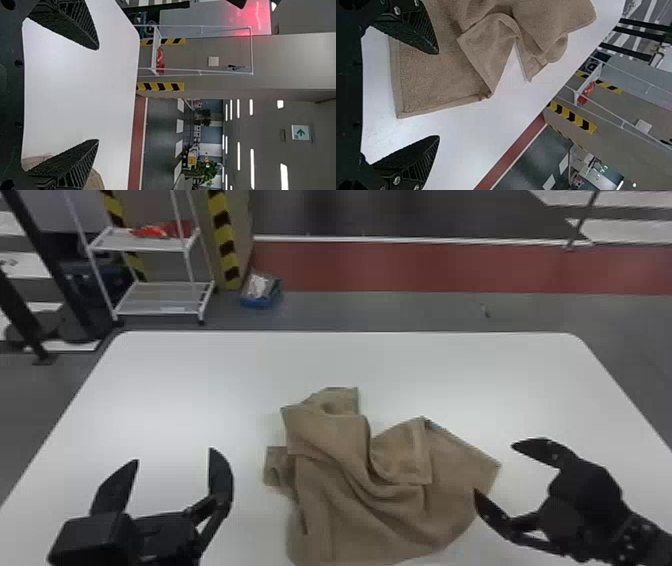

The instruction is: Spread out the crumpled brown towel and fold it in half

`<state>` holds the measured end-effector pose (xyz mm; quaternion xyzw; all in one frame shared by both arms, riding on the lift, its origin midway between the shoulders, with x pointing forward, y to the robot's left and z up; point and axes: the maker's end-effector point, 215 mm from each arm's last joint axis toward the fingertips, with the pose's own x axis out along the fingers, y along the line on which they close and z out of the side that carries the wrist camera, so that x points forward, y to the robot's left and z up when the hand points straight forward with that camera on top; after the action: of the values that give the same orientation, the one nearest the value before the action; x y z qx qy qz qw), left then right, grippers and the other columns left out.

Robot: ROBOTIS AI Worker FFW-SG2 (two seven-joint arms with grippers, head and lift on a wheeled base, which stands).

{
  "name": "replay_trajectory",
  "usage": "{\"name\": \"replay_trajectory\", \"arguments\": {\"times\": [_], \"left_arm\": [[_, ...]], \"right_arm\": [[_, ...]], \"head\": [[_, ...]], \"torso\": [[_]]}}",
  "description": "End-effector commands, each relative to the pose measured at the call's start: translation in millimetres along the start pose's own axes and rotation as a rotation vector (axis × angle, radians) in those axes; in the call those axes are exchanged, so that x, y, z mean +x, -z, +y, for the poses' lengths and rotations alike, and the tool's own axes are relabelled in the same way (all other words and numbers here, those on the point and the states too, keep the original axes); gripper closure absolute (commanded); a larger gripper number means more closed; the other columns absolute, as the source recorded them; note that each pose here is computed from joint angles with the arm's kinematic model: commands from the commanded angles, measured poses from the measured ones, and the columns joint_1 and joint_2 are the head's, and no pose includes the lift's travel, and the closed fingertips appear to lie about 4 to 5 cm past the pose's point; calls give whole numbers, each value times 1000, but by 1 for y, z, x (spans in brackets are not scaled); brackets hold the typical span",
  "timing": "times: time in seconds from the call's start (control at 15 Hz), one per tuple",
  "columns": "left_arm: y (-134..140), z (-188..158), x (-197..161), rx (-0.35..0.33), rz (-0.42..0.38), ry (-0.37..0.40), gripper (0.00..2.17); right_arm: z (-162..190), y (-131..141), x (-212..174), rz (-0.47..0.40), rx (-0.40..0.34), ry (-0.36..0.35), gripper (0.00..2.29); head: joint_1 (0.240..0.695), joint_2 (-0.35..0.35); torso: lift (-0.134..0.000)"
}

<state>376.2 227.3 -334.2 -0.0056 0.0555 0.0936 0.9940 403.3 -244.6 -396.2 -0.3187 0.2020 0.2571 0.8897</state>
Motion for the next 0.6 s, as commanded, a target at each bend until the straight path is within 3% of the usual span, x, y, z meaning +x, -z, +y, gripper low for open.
{"name": "replay_trajectory", "arguments": {"times": [0.0, 0.53], "left_arm": [[0, 0, 0, -2, 1, -2, 39], [3, 3, 0, -1, 6, -7, 39]], "right_arm": [[-1, 15, 5, 62, -44, -24, 140], [24, 43, 52, 120, 88, -150, 181]], "head": [[695, -25], [695, -33]], "torso": [[-124], [-124]]}}
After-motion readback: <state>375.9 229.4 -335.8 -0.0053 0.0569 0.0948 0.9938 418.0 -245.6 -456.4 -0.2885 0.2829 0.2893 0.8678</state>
